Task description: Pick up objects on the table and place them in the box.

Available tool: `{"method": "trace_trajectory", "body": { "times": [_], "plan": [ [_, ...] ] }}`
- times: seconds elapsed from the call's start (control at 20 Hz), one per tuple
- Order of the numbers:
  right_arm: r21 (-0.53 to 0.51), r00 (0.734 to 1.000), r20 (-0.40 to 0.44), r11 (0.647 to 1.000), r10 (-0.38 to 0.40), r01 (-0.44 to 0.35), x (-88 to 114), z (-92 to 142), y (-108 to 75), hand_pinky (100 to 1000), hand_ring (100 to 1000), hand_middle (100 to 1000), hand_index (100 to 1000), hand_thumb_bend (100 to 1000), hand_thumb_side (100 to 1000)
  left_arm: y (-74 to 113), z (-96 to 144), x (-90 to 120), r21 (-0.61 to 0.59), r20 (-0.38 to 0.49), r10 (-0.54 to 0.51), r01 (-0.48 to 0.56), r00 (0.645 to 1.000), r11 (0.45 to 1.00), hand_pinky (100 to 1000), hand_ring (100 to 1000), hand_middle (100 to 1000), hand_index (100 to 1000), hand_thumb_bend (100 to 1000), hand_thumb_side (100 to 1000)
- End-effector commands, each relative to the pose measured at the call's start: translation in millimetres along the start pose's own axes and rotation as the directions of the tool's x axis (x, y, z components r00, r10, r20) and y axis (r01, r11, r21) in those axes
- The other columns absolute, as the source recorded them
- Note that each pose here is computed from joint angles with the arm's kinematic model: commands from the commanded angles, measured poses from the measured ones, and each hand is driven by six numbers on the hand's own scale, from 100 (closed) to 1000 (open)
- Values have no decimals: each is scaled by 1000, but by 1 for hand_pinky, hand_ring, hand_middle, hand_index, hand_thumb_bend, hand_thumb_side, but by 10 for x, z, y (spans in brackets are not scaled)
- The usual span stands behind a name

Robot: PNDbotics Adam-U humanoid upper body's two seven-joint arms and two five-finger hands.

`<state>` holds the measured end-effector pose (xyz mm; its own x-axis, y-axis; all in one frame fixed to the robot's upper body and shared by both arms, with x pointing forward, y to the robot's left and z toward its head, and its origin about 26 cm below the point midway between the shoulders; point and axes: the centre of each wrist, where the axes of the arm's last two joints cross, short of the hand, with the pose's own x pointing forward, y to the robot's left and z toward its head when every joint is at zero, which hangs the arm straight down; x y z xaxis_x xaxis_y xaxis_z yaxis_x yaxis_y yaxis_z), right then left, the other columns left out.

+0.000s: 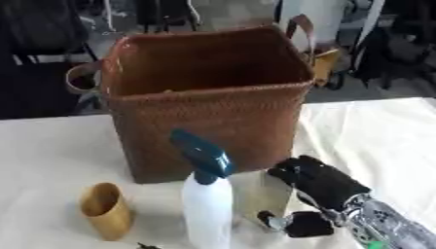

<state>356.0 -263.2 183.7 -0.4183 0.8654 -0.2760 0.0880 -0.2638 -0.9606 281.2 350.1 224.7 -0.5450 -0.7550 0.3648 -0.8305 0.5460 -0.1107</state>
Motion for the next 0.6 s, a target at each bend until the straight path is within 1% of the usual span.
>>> {"method": "trace_trajectory", "body": {
  "times": [0.05, 0.2, 0.25, 0.3, 0.35, 0.4, 0.45, 0.5, 0.55, 0.6],
  "plan": [
    [0, 1000, -8, 1000, 23, -23, -43, -4, -26, 987, 925, 917, 979, 452, 960, 4, -64, 29, 2, 21, 7, -7, 1000, 1000, 741, 723, 764, 687, 100, 914],
    [-1, 1000, -11, 1000, 19, -19, -35, -5, -27, 983, 919, 915, 978, 452, 957, 4, -64, 29, 2, 20, 6, -6, 1000, 1000, 741, 723, 764, 687, 100, 915],
    [-3, 1000, -13, 1000, 20, -20, -33, -2, -35, 927, 828, 880, 953, 441, 903, 5, -63, 28, 2, 19, 5, -5, 1000, 1000, 741, 725, 765, 687, 100, 915],
    [-8, 1000, -18, 1000, 20, -20, -27, 2, -46, 921, 809, 873, 949, 440, 899, 6, -64, 28, 3, 20, 5, -5, 1000, 1000, 741, 726, 765, 687, 100, 915],
    [-13, 1000, -23, 1000, 19, -20, -17, 7, -58, 895, 687, 845, 934, 442, 879, 7, -64, 27, 3, 20, 4, -4, 1000, 1000, 741, 727, 765, 687, 100, 914],
    [-20, 999, -28, 1000, 18, -18, -6, 14, -70, 895, 687, 845, 934, 442, 879, 7, -65, 27, 4, 20, 3, -3, 1000, 1000, 741, 727, 765, 687, 100, 914],
    [-25, 999, -33, 1000, 17, -18, 3, 20, -81, 881, 596, 820, 917, 445, 861, 7, -66, 27, 5, 21, 3, -3, 1000, 1000, 742, 727, 766, 687, 100, 914],
    [-31, 999, -34, 999, 13, -14, 20, 27, -91, 881, 596, 820, 917, 445, 861, 8, -68, 27, 5, 21, 2, -2, 1000, 1000, 742, 727, 766, 687, 100, 914],
    [-35, 999, -34, 999, 7, -8, 37, 33, -101, 854, 529, 780, 892, 438, 854, 8, -69, 27, 6, 21, 2, -2, 1000, 1000, 742, 729, 766, 687, 100, 914],
    [-40, 1000, -29, 999, -11, 10, 61, 41, -114, 850, 523, 777, 891, 437, 852, 8, -71, 28, 6, 22, 1, -1, 1000, 1000, 742, 729, 766, 687, 100, 914]
  ]
}}
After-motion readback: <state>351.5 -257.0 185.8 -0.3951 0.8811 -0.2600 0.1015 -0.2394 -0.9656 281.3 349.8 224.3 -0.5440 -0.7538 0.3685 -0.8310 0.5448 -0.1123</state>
